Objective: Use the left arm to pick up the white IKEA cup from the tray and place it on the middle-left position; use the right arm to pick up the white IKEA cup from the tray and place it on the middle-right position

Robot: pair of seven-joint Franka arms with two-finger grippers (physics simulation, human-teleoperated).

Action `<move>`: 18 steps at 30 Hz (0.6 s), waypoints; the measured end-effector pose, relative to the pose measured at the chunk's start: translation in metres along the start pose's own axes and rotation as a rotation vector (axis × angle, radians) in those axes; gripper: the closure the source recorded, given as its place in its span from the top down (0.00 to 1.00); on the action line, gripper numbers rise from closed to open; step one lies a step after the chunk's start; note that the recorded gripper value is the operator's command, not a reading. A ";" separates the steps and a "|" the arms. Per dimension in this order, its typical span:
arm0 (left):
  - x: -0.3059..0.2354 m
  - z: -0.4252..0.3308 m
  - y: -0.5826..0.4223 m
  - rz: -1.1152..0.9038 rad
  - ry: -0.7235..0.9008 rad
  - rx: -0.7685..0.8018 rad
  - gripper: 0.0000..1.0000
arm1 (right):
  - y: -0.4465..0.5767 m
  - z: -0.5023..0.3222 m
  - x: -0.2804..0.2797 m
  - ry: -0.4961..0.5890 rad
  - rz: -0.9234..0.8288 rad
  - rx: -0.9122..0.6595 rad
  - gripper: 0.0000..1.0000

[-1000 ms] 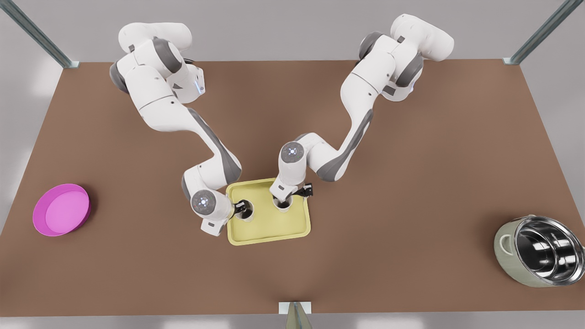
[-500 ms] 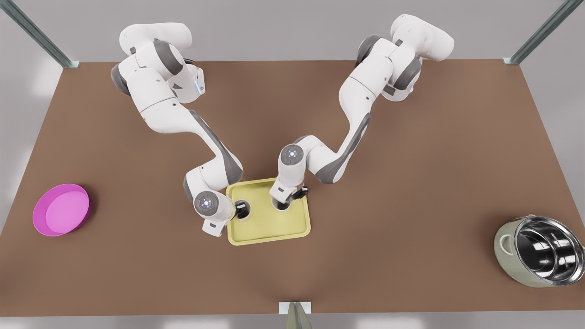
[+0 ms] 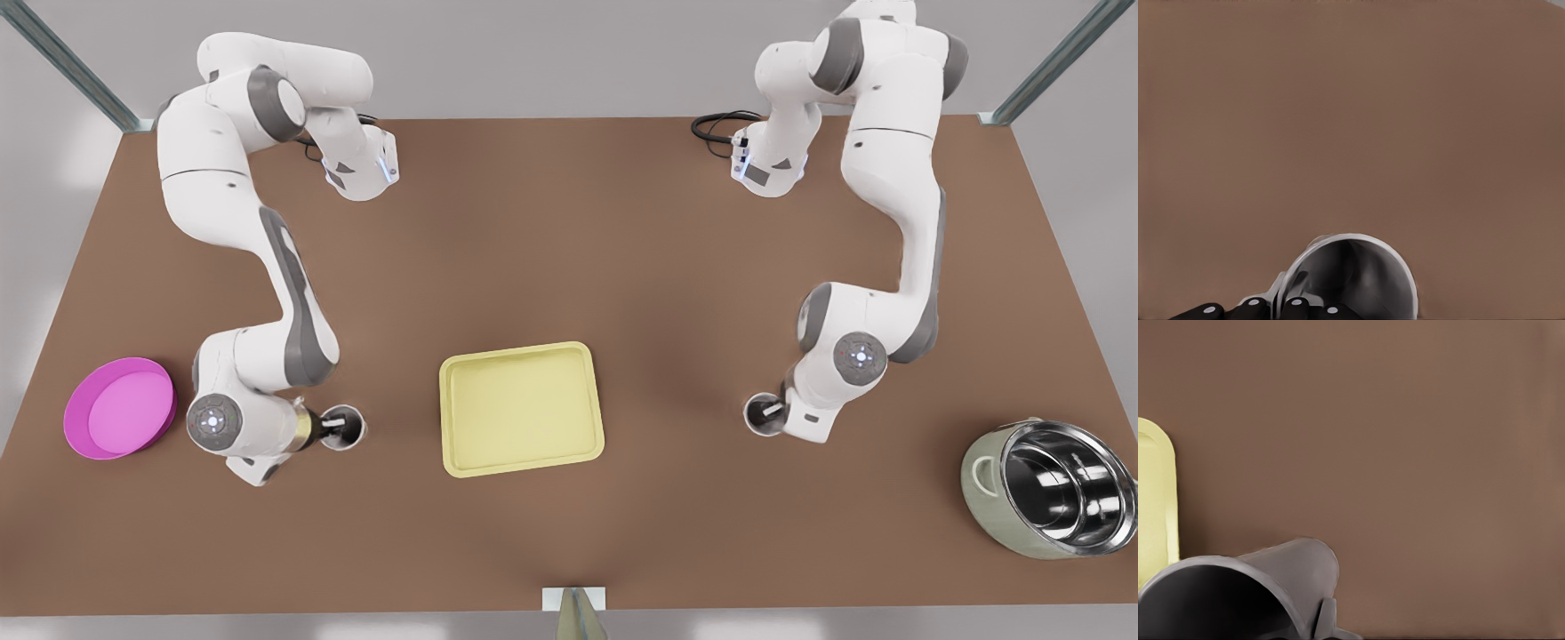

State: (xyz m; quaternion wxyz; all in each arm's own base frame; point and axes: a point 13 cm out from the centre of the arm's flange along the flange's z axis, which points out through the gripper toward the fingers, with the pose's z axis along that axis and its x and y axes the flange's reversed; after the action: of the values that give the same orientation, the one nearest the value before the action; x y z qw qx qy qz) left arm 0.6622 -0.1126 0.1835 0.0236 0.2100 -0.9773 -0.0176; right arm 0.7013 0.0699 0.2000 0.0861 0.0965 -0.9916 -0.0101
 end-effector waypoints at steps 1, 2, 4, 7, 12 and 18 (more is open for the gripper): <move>-0.009 0.011 0.012 0.022 0.007 0.009 0.06 | -0.019 0.002 0.002 0.004 0.004 0.011 0.04; -0.015 0.019 0.018 0.052 0.009 0.017 0.06 | -0.034 0.006 0.002 0.004 0.001 0.021 0.04; -0.021 0.029 0.024 0.109 0.004 0.051 0.06 | -0.053 0.011 -0.001 -0.007 -0.020 0.034 0.04; -0.030 0.032 0.022 0.193 -0.022 0.099 0.06 | -0.065 0.022 -0.012 -0.041 -0.070 0.037 0.04; -0.036 0.042 0.018 0.325 -0.068 0.138 0.06 | -0.067 0.046 -0.034 -0.101 -0.159 0.039 0.04; -0.044 0.053 0.012 0.456 -0.108 0.146 0.29 | -0.068 0.069 -0.050 -0.143 -0.238 0.045 0.06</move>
State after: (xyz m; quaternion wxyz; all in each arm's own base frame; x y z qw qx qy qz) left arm 0.6945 -0.0817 0.1291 -0.0406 -0.0159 -0.9979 0.0475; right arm 0.7505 0.0126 0.1211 0.0112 0.2145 -0.9767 -0.0048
